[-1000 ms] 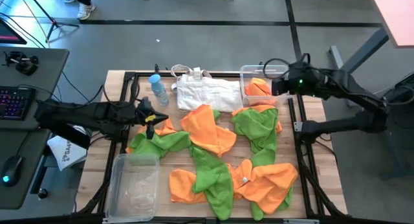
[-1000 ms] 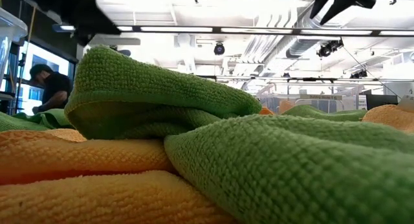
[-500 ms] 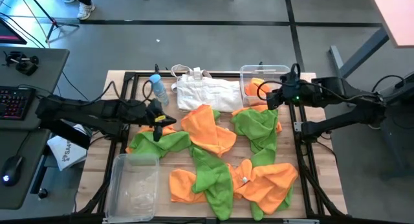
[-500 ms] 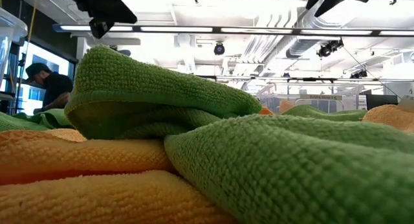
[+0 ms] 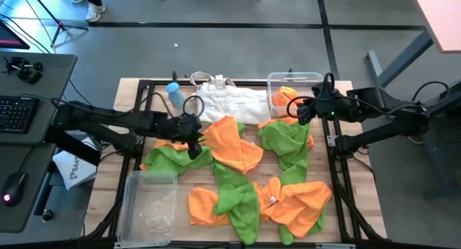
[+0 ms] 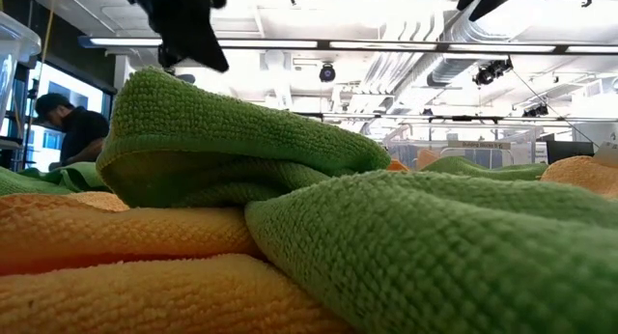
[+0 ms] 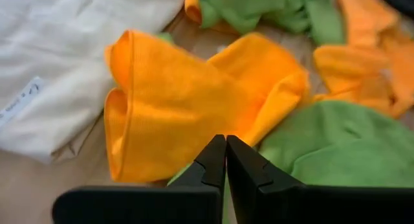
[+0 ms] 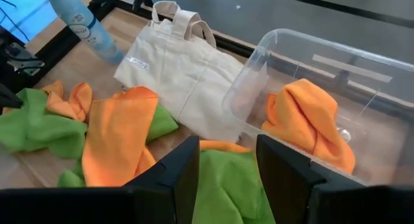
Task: Sort microfiber towel by color & place in baskets
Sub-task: Put the green microfiber cloth into the bottom transparent bin
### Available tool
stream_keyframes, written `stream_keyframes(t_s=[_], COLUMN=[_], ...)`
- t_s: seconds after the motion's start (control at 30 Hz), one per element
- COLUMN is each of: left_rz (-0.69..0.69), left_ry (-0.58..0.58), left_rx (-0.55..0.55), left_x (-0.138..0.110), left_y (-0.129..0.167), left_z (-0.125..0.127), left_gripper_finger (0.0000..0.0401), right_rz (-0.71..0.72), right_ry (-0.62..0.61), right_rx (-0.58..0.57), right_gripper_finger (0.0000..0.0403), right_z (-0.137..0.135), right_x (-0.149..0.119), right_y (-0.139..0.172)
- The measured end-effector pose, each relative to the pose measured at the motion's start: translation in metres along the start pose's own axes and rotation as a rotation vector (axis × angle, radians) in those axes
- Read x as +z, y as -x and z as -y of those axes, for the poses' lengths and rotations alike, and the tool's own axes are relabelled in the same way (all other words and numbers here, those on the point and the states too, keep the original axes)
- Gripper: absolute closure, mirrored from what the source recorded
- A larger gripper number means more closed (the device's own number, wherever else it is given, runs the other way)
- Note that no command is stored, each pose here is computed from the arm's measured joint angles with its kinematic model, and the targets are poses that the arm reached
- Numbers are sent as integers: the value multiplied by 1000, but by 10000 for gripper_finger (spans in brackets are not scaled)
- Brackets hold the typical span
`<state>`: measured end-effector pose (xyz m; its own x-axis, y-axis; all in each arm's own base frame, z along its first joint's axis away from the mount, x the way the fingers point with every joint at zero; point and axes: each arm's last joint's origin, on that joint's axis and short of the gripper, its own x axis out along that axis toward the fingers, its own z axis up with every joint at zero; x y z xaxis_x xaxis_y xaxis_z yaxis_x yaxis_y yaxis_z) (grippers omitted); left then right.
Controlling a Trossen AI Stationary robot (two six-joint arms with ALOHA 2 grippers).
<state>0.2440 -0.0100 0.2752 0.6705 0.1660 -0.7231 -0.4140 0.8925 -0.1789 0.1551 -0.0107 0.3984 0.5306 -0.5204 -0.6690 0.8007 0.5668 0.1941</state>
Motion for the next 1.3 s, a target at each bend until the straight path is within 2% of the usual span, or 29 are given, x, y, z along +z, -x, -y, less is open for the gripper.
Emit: stream_keyframes(t_s=[0.2,0.33,0.43,0.63,0.77,0.83,0.97,1.1,1.3], left_rz=[-107,-176,-252,-358,-397,-424,-447,-439,-375], left_ry=[-6,-102,-173,-227,-216,-216,-209,-200,-253], left_rx=[6,5,-18,14,168,199,195,176,189], left_x=[-5,-11,-18,-34,-44,-47,-50,-47,-26], left_y=[-27,-42,-52,-76,-88,-92,-94,-89,-72], left_z=[1,3,6,14,10,8,8,9,14], left_gripper_finger=[346,310,303,310,316,320,339,390,400], right_rz=[5,3,1,1,4,6,12,17,16], right_ry=[11,13,16,15,15,15,16,17,25], right_rx=[-5,-7,-10,-10,-12,-14,-19,-23,-24], right_gripper_finger=[254,254,254,254,254,254,254,254,254], right_z=[0,0,1,1,1,1,1,1,1], right_x=[0,0,0,0,0,0,0,0,0], right_y=[0,0,0,0,0,0,0,0,0])
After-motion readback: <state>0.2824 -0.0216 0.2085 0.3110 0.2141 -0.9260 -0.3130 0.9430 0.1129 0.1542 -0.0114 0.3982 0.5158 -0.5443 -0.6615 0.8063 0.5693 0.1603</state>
